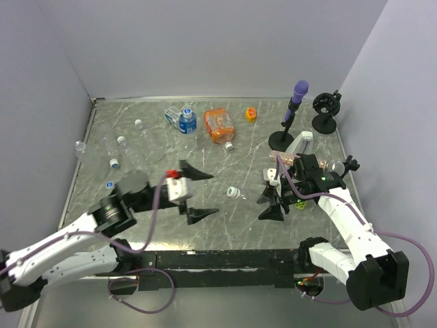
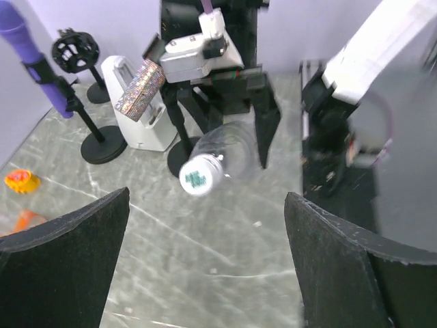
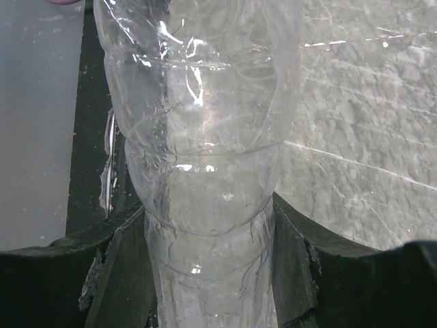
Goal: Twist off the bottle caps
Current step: Unscrew the bottle cap from the plastic bottle.
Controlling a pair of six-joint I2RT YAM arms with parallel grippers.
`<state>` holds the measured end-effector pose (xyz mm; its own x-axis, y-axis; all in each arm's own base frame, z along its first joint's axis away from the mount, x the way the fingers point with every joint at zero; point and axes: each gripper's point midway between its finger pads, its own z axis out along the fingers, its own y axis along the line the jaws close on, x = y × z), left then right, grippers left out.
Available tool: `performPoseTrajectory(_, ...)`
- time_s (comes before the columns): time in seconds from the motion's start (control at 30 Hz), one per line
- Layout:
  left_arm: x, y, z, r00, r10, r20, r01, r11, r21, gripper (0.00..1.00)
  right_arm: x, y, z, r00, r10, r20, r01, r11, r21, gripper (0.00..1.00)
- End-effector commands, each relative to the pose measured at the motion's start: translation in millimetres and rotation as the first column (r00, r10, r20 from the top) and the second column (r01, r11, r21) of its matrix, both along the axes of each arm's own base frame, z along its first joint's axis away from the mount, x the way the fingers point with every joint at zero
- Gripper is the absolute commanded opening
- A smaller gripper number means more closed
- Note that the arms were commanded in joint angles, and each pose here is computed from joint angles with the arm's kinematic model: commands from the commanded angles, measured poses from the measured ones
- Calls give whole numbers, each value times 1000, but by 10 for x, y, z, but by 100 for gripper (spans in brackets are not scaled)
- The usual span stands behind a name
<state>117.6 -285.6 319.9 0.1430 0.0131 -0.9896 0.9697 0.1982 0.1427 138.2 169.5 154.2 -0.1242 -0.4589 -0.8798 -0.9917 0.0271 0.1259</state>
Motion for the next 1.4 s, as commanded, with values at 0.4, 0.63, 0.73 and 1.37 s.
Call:
performPoseTrajectory(0.4,196,-632,-221,959,-267,100,242,947,209,72,42,68,171,996,33,81,-37,998,52,13)
performPoseTrajectory(0.63,245,-647,-304,965,-254,59,235,945,228,54,48,66,171,996,30,83,-35,998,50,13)
performPoseTrajectory(0.73,249,-631,-311,967,-250,58,231,946,228,49,46,67,168,996,31,79,-35,998,51,13)
performPoseTrajectory(1.37,259,-748,-151,665,70,-744,22,993,113,1,52,65,160,997,30,78,-34,998,48,13)
